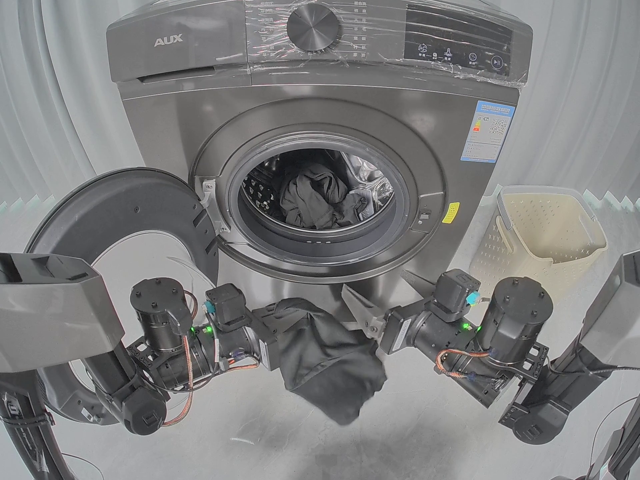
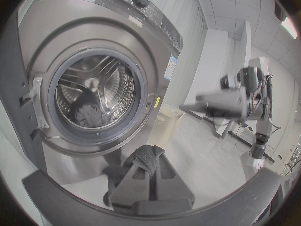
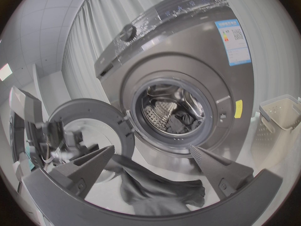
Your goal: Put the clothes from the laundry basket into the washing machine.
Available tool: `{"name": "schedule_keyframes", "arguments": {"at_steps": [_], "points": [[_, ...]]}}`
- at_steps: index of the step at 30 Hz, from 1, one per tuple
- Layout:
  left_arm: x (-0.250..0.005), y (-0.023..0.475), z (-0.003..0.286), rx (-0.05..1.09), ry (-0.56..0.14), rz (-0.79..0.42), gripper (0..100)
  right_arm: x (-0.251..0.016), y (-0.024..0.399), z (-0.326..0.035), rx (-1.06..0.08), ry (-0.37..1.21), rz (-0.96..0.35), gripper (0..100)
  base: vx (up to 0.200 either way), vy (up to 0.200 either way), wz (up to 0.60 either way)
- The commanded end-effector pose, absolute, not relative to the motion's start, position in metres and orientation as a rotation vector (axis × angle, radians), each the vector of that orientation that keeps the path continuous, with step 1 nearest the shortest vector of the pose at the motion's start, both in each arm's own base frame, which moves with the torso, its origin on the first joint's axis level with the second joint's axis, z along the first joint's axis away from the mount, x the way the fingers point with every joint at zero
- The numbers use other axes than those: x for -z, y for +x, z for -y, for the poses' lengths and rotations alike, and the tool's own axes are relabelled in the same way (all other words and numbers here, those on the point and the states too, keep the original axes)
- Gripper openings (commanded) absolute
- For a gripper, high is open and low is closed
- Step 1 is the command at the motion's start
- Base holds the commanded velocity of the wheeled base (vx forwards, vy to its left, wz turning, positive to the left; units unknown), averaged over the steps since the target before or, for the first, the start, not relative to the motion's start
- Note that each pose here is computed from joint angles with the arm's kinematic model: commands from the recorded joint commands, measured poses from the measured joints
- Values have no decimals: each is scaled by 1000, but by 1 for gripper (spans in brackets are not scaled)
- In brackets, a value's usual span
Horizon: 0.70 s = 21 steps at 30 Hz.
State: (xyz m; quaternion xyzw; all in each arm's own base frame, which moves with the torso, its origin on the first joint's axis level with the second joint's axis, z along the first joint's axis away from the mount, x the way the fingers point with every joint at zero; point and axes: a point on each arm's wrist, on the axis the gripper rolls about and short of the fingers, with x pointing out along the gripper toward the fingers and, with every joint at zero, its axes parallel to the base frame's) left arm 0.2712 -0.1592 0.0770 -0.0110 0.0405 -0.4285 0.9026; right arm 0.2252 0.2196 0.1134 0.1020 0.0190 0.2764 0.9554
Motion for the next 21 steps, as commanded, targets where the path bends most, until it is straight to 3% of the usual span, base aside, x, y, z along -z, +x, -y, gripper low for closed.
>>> {"name": "schedule_keyframes", "arguments": {"at_steps": [1,16,21], "points": [[-99,269,165,901,-37,2,0,-93,227,-214,-538,168,-110,100,0,0,0],[-105,273,167,895,-42,29,0,-67,216,-223,-601,95,-193,100,0,0,0],[-115,282,171,811,-69,79,0,-62,213,-230,-620,81,-202,100,0,0,0]]}}
